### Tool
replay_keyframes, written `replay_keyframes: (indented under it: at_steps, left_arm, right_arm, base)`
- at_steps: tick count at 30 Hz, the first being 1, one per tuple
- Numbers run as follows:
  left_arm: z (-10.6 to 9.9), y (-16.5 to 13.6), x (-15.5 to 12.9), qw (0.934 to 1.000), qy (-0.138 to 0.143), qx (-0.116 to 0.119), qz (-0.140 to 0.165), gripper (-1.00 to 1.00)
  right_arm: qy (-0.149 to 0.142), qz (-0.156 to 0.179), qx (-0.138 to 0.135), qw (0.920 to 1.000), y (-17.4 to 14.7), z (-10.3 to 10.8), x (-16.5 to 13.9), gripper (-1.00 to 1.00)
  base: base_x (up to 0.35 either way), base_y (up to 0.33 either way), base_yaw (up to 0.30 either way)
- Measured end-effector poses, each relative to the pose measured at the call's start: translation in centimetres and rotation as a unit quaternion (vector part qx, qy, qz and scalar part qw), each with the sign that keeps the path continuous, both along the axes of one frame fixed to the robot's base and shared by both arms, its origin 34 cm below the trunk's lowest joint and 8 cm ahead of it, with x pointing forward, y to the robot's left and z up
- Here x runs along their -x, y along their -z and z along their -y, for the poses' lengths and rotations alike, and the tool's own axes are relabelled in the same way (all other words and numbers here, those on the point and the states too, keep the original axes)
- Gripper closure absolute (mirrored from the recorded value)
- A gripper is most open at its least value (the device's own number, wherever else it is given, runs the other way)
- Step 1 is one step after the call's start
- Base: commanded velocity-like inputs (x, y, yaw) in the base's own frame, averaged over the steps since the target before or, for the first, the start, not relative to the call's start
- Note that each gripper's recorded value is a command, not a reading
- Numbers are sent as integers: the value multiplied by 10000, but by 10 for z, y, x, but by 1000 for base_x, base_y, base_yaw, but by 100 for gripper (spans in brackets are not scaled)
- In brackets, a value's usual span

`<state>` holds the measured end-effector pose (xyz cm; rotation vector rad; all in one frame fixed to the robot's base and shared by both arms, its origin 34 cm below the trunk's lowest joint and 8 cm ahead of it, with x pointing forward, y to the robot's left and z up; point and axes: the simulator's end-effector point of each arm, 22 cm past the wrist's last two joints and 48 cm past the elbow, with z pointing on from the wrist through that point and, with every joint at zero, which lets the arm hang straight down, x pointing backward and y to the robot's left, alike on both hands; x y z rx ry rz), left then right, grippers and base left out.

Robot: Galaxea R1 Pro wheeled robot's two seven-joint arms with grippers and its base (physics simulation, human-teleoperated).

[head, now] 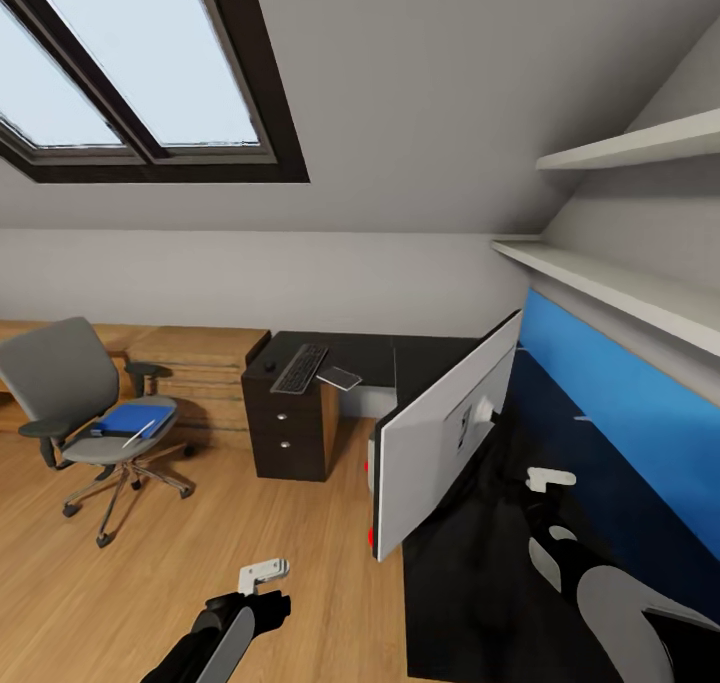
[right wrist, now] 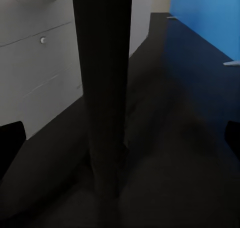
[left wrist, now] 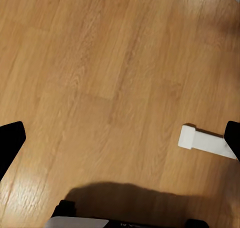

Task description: In the bedroom, organize the workspace by keeping the computer under the desk, ensuring the monitor is on the desk, placing the keyboard on the desk next to the monitor, placing the mouse on the desk next to the keyboard, moving the folder from the swivel chair onto the desk next to the mouse, stacking the notebook on top of the folder with the pen on top of the notebook, and positioning the swivel chair next to the desk.

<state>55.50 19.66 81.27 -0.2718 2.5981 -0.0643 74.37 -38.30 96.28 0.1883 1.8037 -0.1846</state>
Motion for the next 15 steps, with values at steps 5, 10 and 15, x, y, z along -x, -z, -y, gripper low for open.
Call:
replay_keyframes:
  at_steps: [5,10,15]
  left_arm:
    - [1,0,0,10000,11,-8,-3,-100]
    - [1,0,0,10000,13,-3,2,-100]
    - [2,0,0,10000,12,3,5,-100]
  right_arm:
    - [0,-2,0,10000,0,0,0,-100]
    - [5,0,-3,10000,0,0,0,-100]
    - [10,1,-4,10000,0,0,0,-100]
  base:
    - [68,0,0]
    - [57,0,0]
    - [199,0,0]
